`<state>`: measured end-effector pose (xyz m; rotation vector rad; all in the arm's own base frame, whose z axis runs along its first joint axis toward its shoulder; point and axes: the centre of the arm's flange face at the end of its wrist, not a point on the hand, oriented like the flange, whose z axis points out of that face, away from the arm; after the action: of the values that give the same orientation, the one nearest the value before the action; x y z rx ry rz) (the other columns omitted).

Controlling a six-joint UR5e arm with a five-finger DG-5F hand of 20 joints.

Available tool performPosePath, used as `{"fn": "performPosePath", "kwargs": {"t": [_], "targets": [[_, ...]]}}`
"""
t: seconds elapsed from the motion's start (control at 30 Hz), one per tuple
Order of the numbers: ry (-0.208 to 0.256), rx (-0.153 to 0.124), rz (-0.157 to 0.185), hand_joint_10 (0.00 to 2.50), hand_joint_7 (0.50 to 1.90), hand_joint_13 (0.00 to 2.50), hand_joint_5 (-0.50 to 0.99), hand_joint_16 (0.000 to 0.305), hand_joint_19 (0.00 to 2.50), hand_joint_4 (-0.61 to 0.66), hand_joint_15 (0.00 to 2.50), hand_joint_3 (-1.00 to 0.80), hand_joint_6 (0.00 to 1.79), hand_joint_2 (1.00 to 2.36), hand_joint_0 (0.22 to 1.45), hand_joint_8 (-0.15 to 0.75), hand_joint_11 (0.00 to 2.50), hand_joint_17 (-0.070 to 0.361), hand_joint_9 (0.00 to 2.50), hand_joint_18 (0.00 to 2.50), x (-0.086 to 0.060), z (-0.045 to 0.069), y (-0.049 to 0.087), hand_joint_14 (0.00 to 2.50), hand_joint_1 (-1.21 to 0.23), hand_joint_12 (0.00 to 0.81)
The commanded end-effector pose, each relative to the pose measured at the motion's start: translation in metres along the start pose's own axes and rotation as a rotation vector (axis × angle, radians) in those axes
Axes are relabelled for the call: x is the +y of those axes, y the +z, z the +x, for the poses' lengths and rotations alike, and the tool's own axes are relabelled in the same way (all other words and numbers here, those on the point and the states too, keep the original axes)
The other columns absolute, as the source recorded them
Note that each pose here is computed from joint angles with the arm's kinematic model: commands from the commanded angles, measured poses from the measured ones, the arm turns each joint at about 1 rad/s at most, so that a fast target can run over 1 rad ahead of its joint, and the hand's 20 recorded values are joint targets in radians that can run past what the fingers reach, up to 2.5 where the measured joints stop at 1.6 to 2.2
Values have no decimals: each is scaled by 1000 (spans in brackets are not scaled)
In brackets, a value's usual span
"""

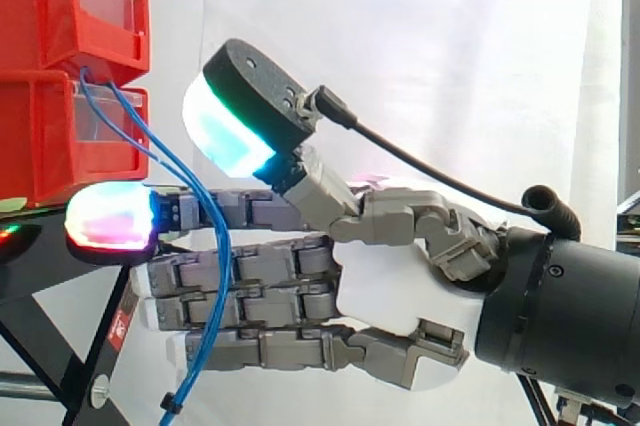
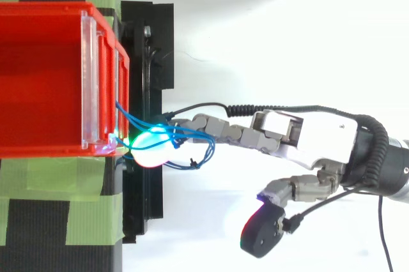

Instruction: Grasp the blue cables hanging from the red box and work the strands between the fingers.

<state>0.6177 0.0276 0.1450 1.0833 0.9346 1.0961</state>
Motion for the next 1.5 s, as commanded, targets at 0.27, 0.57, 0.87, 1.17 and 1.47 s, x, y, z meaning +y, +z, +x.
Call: {"fn": "performPosePath", "kwargs": {"t": [0.27,0.57,0.87,1.17,1.47], "targets": [[37,66,-37,5,799,0,-335,67,208,215,216,-1000,10,1000,743,306,257,150,54,0,7,14,4,5,-501,365],[76,126,-65,6,800,0,-331,67,227,218,218,-1000,10,1000,749,313,280,150,89,0,12,18,10,5,-500,368],[92,147,-76,11,778,132,-261,68,199,250,227,-1000,9,1000,764,361,424,154,409,13,15,20,13,6,-524,391],[131,154,-70,19,764,536,-166,66,263,287,395,-983,9,1000,784,404,957,150,920,421,14,21,12,12,-544,429],[179,152,-60,7,777,1005,-111,63,577,309,1082,-972,10,1002,798,359,1701,142,1207,792,13,20,12,23,-547,494]]}}
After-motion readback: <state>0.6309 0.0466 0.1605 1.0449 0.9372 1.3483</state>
